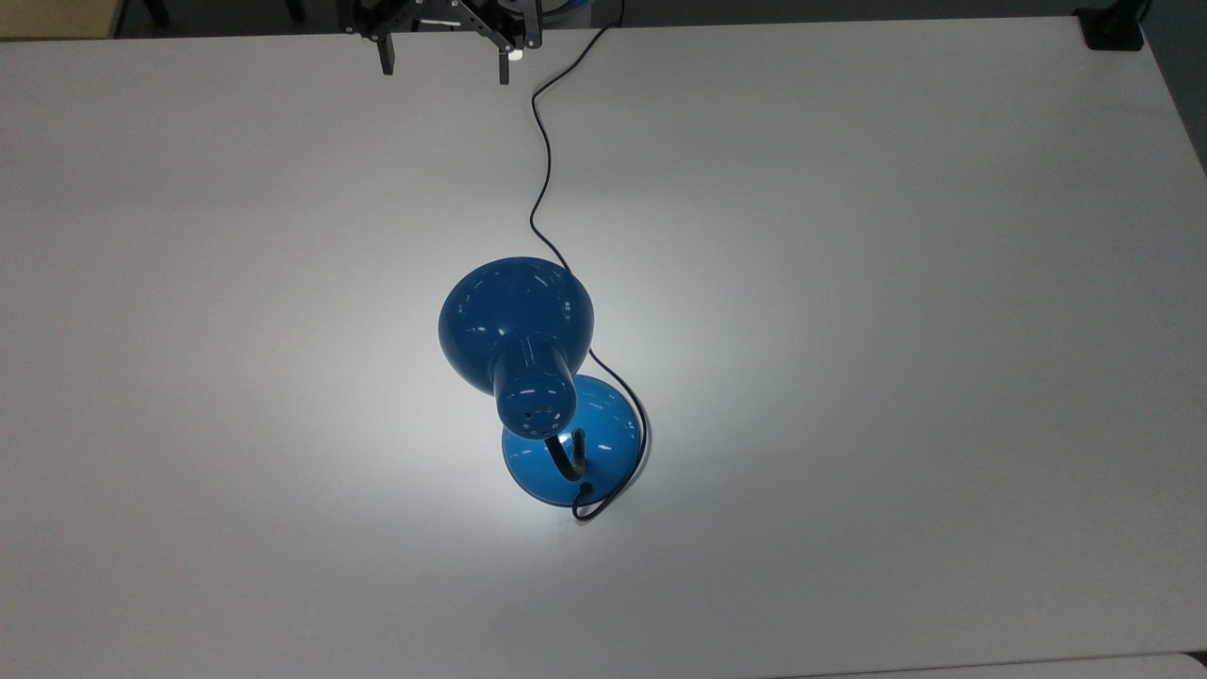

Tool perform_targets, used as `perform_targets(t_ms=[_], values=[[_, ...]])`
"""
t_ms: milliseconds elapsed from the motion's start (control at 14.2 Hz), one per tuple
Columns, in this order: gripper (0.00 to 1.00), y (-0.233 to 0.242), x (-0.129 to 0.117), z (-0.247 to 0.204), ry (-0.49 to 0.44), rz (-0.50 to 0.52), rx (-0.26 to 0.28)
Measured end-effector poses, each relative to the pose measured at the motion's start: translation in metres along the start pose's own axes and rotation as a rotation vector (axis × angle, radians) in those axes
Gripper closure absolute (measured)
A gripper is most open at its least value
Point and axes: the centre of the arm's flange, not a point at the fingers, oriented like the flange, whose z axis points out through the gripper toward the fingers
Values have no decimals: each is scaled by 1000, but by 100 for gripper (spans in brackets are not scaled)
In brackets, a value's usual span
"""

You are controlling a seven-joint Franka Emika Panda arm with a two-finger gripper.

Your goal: Turn off the lamp

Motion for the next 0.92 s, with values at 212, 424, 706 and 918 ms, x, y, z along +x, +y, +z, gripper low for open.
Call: perform_targets(t_ms=[212,424,706,918], values=[[0,4,0,0,-1,3,0],[31,5,0,1,-1,3,0],[81,4,1,2,-4,3,0],[99,4,2,4,-7,1,1]])
